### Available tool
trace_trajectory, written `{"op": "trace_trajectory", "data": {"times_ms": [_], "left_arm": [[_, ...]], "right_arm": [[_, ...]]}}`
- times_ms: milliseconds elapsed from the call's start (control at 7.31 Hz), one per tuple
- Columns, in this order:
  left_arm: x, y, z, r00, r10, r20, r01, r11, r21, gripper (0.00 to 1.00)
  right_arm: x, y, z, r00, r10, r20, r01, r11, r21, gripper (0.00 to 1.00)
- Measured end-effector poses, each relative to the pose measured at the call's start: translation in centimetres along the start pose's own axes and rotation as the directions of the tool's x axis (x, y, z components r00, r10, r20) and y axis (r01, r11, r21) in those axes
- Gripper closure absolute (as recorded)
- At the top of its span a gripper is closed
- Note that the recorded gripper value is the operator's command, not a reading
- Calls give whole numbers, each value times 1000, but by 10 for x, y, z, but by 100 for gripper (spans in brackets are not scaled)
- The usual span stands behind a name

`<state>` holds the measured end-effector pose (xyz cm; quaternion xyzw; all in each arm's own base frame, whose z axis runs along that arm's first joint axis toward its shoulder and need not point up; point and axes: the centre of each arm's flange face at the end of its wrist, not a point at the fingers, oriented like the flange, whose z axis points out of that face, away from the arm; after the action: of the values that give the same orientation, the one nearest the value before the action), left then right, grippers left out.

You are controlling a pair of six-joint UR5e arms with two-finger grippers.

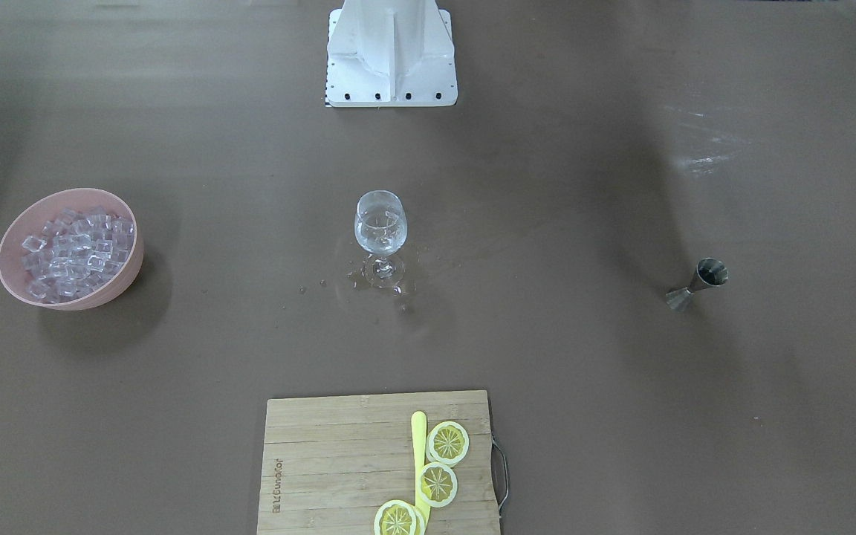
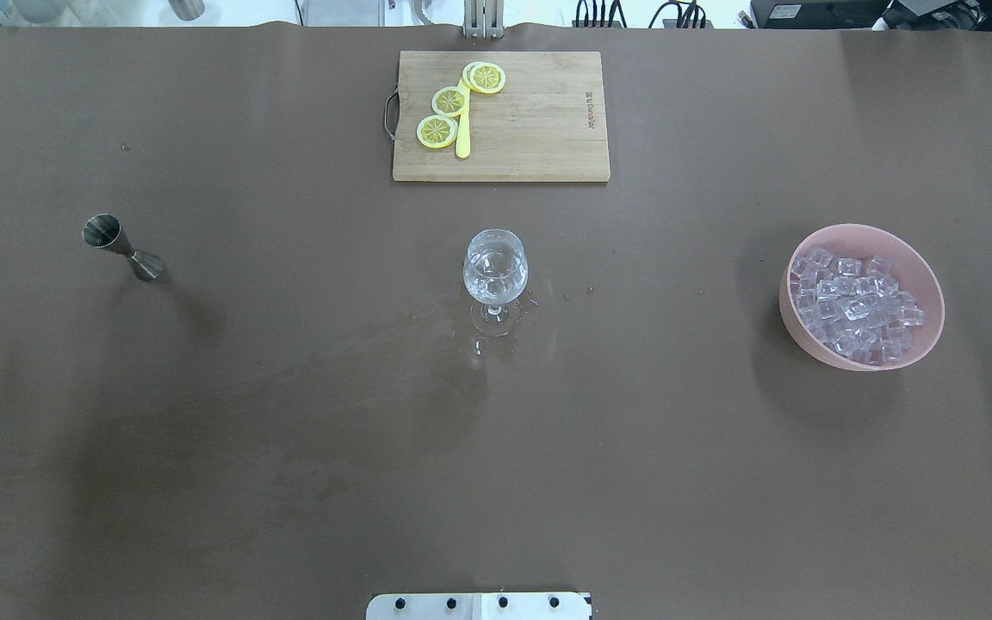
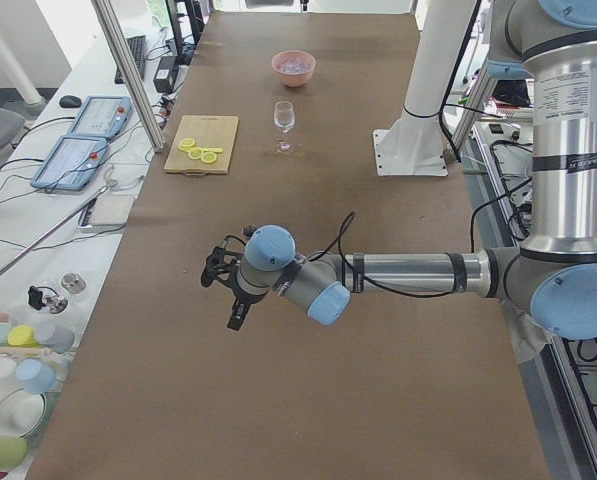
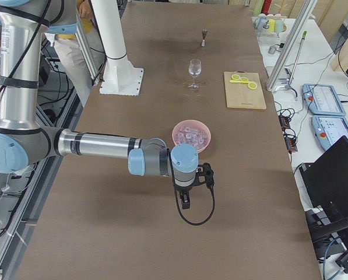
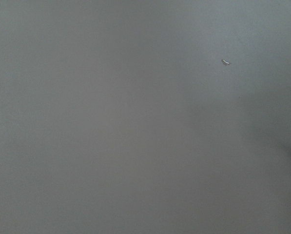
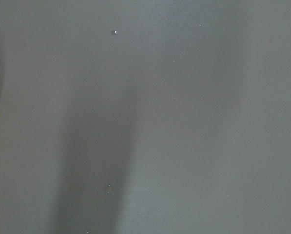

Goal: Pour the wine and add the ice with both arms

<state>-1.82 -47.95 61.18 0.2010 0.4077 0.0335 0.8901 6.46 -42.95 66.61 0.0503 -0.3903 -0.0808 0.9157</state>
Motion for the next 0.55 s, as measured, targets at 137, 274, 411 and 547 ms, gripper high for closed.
{"op": "trace_trajectory", "data": {"times_ms": [137,274,411,547], "left_arm": [[1,-1,-1,1000,1,-1,-1,1000,1,2],[2,-2,-1,1000,1,-2,-1,1000,2,2],[3,-3,-1,1000,3,-2,-3,1000,3,2],[3,-4,-1,1000,4,-3,-4,1000,3,2]], "right_arm": [[0,0,1,1000,0,0,0,1000,-1,0],[0,0,1,1000,1,1,-1,1000,-3,0],[1,1,2,1000,2,1,-2,1000,-5,0],[2,1,4,1000,4,2,-4,1000,-9,0]]}}
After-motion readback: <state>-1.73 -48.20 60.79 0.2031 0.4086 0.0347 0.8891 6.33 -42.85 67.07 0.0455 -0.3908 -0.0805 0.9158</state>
